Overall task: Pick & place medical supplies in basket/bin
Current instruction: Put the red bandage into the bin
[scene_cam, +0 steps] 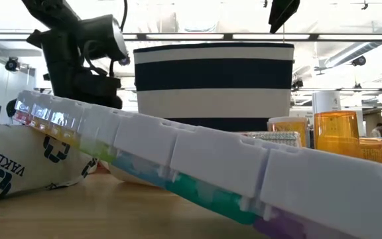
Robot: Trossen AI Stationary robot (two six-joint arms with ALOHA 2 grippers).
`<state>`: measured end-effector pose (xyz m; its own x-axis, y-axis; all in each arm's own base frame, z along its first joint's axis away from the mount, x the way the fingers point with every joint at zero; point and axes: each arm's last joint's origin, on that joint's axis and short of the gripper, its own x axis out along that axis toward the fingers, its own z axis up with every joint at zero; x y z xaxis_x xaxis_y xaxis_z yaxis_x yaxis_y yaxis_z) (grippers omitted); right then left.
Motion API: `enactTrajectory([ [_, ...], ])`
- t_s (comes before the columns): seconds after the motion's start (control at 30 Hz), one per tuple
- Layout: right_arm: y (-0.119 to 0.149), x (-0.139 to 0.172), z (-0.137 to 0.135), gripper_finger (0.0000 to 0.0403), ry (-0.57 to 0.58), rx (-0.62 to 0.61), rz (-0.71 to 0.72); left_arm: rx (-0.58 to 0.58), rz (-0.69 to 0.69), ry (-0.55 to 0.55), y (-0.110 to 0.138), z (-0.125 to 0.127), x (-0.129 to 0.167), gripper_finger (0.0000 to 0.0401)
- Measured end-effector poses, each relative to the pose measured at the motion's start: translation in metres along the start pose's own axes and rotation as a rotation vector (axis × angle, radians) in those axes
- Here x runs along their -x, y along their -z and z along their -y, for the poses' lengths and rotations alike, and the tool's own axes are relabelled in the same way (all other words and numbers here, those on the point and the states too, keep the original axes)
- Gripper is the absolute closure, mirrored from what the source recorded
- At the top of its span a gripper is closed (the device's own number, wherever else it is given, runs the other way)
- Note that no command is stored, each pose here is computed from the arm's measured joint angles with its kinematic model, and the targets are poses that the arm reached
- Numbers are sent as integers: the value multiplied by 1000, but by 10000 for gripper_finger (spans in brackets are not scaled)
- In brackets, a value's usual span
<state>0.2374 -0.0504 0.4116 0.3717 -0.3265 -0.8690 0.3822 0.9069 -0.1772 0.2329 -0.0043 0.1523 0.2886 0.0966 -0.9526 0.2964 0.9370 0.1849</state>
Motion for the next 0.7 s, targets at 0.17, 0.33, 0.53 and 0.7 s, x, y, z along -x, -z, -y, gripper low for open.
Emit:
enactTrajectory([
  [0.17,0,0,0,37,0,1,4,111,-71,21,-2,-1,10,272],
  [0.33,-1,0,0,37,2,15,6,231,-71,17,-31,-15,64,305],
  [0.53,-1,0,0,37,3,33,9,347,281,-188,-74,-42,175,313],
  [0.7,-3,0,0,37,3,43,35,414,596,-544,-94,-77,240,312],
])
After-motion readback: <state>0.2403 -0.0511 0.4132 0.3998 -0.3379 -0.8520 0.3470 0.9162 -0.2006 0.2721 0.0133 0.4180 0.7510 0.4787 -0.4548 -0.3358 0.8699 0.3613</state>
